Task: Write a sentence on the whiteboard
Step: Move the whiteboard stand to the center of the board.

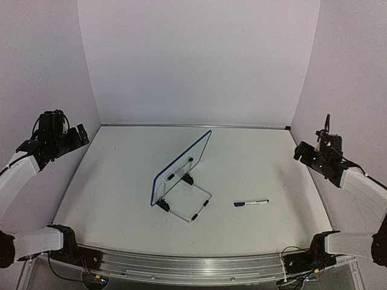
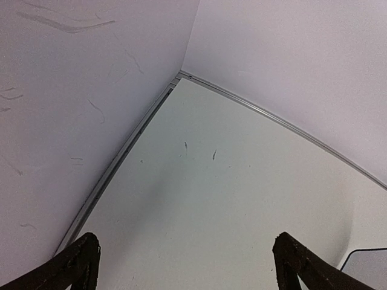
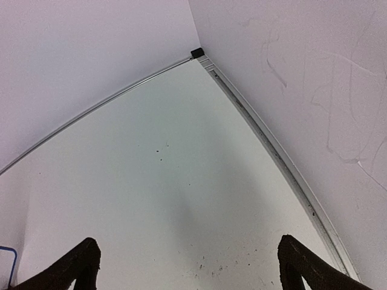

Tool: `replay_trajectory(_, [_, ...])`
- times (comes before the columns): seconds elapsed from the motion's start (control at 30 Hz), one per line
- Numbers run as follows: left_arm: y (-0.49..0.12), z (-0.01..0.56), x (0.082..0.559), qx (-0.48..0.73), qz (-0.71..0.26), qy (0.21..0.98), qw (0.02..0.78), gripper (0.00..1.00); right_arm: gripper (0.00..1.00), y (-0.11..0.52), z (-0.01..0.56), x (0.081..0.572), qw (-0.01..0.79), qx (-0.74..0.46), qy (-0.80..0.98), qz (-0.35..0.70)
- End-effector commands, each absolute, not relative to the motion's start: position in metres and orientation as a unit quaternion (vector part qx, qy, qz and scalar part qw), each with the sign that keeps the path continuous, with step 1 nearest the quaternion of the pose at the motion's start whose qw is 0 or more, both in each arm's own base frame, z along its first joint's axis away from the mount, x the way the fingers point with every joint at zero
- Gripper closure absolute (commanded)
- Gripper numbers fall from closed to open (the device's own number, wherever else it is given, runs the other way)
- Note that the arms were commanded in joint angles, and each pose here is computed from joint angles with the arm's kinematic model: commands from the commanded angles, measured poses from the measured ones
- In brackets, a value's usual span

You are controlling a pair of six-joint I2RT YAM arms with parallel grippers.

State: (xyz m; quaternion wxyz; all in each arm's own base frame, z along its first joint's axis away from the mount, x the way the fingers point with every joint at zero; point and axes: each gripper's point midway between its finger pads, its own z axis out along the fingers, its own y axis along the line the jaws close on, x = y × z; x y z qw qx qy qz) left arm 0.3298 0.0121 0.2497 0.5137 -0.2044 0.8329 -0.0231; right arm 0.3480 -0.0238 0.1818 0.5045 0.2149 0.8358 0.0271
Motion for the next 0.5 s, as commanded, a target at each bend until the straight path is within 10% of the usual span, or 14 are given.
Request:
replay_trajectory(0.0, [0.005, 0.28, 0.33, -0.191, -0.039, 0.84, 0.506, 0.0, 0.02, -0.001, 0.2, 0.357, 0.49, 0.195, 0.845, 0.088])
replay_trajectory(0.47, [-0.048, 0.308, 0.35, -0.019, -0.107, 0.869, 0.483, 0.0, 0.21, 0.166, 0.158, 0.326, 0.311, 0.107, 0.916, 0.23])
